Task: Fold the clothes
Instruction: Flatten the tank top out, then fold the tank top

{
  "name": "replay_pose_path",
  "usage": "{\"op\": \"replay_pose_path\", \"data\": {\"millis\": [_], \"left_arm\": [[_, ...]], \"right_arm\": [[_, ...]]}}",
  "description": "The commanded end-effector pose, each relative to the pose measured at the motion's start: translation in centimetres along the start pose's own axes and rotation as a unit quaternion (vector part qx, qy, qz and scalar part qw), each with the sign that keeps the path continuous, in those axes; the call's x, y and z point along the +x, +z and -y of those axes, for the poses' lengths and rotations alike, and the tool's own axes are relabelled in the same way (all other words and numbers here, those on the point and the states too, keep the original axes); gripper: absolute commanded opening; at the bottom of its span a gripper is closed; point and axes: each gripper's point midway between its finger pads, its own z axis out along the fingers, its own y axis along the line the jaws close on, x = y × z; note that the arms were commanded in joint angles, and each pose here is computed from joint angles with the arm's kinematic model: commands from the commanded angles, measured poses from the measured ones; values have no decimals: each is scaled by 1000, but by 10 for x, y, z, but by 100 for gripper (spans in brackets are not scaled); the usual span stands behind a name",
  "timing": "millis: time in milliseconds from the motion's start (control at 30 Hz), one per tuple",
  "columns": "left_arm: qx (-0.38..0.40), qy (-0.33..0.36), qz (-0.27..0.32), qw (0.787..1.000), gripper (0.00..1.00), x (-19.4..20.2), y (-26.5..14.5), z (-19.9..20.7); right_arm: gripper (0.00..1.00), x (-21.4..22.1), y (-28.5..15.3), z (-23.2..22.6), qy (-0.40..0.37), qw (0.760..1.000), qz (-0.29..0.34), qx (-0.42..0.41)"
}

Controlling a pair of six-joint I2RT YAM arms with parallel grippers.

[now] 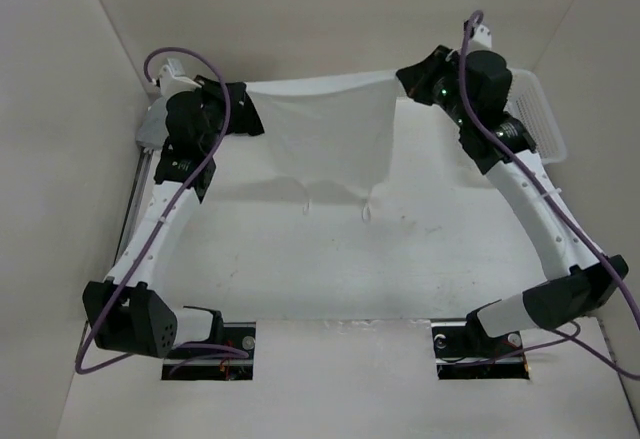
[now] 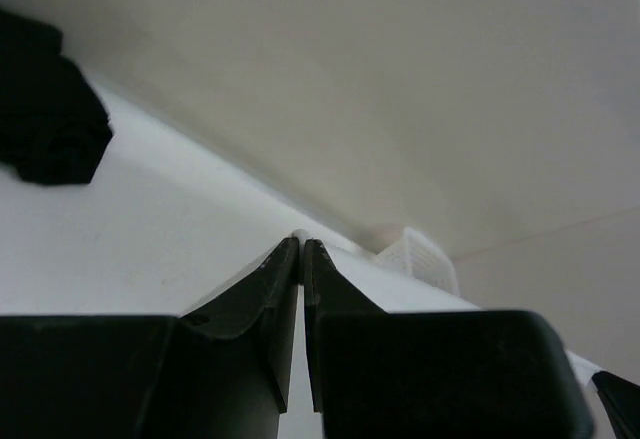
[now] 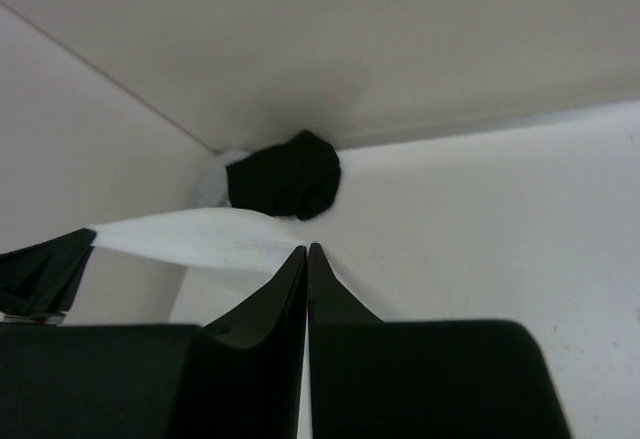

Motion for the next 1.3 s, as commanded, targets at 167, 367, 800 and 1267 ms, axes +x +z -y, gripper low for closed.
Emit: {"op": "replay_pose_path", "data": {"millis": [167, 367, 800, 1267], "left_arm": [[121, -15, 52, 991, 5, -45, -41, 70], [47, -21, -10, 999, 5, 38, -56, -27], [-109, 0, -186, 977, 6, 192, -178, -202], [-65, -9, -139, 988, 6, 151, -181, -139]], "right_arm": [[4, -50, -48, -41, 2, 995, 64, -77], [5, 53, -52, 20, 41, 998, 0, -40], [5, 326, -163, 103, 111, 969, -220, 33], [6, 308, -194, 78, 117, 969, -214, 30]]}}
